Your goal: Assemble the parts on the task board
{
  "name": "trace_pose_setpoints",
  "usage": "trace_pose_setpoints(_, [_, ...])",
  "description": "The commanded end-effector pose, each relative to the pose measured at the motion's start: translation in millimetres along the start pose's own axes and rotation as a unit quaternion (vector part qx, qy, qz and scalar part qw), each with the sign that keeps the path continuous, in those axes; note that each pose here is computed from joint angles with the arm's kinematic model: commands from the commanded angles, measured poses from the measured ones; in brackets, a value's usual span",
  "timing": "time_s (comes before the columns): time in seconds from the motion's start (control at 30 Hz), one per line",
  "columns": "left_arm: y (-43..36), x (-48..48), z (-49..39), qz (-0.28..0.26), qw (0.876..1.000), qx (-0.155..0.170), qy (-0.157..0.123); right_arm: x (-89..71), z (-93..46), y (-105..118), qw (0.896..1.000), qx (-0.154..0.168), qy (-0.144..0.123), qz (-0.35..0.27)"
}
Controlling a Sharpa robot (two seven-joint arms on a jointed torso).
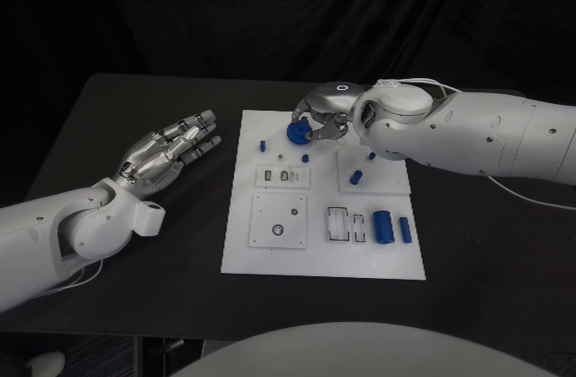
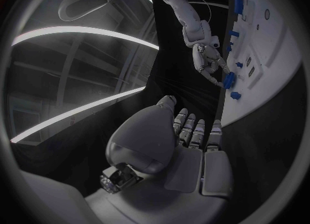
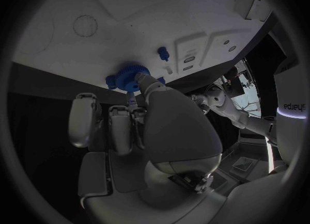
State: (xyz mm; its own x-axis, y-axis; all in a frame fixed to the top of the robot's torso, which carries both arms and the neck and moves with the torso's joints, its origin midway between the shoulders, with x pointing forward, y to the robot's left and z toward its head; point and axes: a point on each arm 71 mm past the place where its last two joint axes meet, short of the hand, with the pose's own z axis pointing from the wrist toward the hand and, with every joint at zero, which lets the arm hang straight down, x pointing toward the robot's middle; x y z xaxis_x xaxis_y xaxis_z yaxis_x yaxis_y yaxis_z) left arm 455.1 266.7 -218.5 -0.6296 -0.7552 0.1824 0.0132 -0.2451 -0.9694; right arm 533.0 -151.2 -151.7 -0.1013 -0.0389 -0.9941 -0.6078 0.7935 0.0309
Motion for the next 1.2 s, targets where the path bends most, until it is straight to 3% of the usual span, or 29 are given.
trace_pose_setpoints(0.03, [-2.8, 1.9, 0.7, -0.006, 1.0, 0.024, 0.006, 2.5, 0.8, 0, 1.0, 0.002, 0.011, -0.003])
trace_pose_setpoints(0.37, [-3.7, 0.8, -1.3, -0.005, 1.0, 0.024, 0.004, 3.9, 1.1, 0, 1.0, 0.002, -0.002, -0.002])
trace_pose_setpoints(0.6, [-4.3, -1.0, -3.3, -0.003, 1.0, 0.024, 0.0, -6.9, -13.4, -8, 0.998, 0.003, -0.06, 0.002])
trace_pose_setpoints(0.73, [-5.0, -1.4, -4.6, -0.002, 1.0, 0.025, -0.002, -20.6, -29.4, -17, 0.997, 0.012, -0.078, 0.001])
trace_pose_setpoints(0.93, [-5.8, -2.0, -6.7, 0.0, 1.0, 0.024, -0.005, -40.3, -64.6, -40, 0.995, 0.04, -0.085, 0.02])
trace_pose_setpoints(1.1, [-6.1, -1.4, -7.2, 0.0, 1.0, 0.025, -0.005, -44.6, -97.2, -62, 0.993, 0.061, -0.095, 0.044])
trace_pose_setpoints(1.2, [-5.6, -0.6, -6.1, -0.001, 1.0, 0.025, -0.004, -38.5, -116.5, -77, 0.99, 0.077, -0.099, 0.058])
